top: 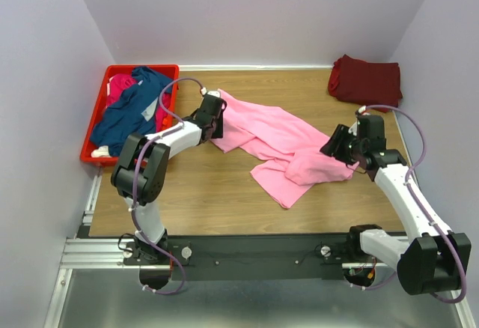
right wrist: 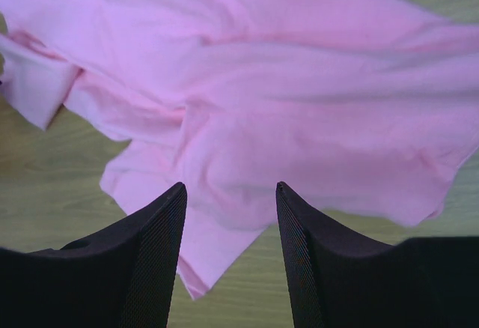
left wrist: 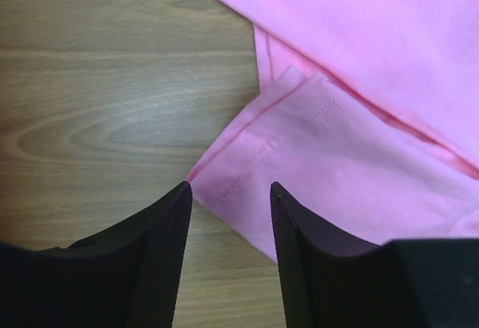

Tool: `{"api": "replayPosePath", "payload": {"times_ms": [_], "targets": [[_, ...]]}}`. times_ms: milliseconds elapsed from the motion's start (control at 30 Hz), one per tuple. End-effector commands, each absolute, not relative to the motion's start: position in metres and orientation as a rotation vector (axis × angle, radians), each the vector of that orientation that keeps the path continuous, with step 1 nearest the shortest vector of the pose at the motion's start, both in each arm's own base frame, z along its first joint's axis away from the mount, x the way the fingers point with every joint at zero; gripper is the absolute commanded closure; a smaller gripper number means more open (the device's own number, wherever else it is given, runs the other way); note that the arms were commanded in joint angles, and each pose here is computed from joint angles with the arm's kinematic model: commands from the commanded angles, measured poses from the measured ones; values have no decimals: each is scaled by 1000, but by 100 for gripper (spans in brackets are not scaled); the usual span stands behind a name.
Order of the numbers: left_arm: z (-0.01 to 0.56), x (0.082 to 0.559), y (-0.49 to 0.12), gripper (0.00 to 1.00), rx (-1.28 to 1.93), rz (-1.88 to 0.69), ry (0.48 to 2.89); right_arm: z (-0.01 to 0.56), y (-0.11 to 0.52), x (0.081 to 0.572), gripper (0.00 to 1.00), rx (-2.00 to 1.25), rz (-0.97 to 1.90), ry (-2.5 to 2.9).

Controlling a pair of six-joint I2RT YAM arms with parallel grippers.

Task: Fold and stack the t-shirts
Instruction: Flatten the tshirt out

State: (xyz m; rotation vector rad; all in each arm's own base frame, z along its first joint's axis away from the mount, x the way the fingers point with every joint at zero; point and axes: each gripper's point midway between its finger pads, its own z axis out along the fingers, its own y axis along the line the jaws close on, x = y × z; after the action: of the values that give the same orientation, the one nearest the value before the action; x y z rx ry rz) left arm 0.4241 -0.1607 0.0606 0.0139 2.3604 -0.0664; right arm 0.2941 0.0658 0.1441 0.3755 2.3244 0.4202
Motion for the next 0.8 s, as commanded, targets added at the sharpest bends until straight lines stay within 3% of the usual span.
{"api": "replayPosePath", "payload": {"times_ms": [0,133,267,300,533,767], "targets": [[41,415,-167,51,59,-84,2435,130,86,274,41,350,567,2377],[16,396,-162,70,27,-69,2522,120,93,266,41,353,626,2407],[1,369,-165,75,-45,-128,2587,114,97,262,41,357,659,2416],[-5,357,-166,83,-75,-136,2610,112,99,261,41,346,669,2421],[-14,296,-182,83,-173,-217,2708,95,102,251,41,295,686,2470],[20,240,-202,85,-284,-313,2696,99,106,246,41,306,726,2446]]}}
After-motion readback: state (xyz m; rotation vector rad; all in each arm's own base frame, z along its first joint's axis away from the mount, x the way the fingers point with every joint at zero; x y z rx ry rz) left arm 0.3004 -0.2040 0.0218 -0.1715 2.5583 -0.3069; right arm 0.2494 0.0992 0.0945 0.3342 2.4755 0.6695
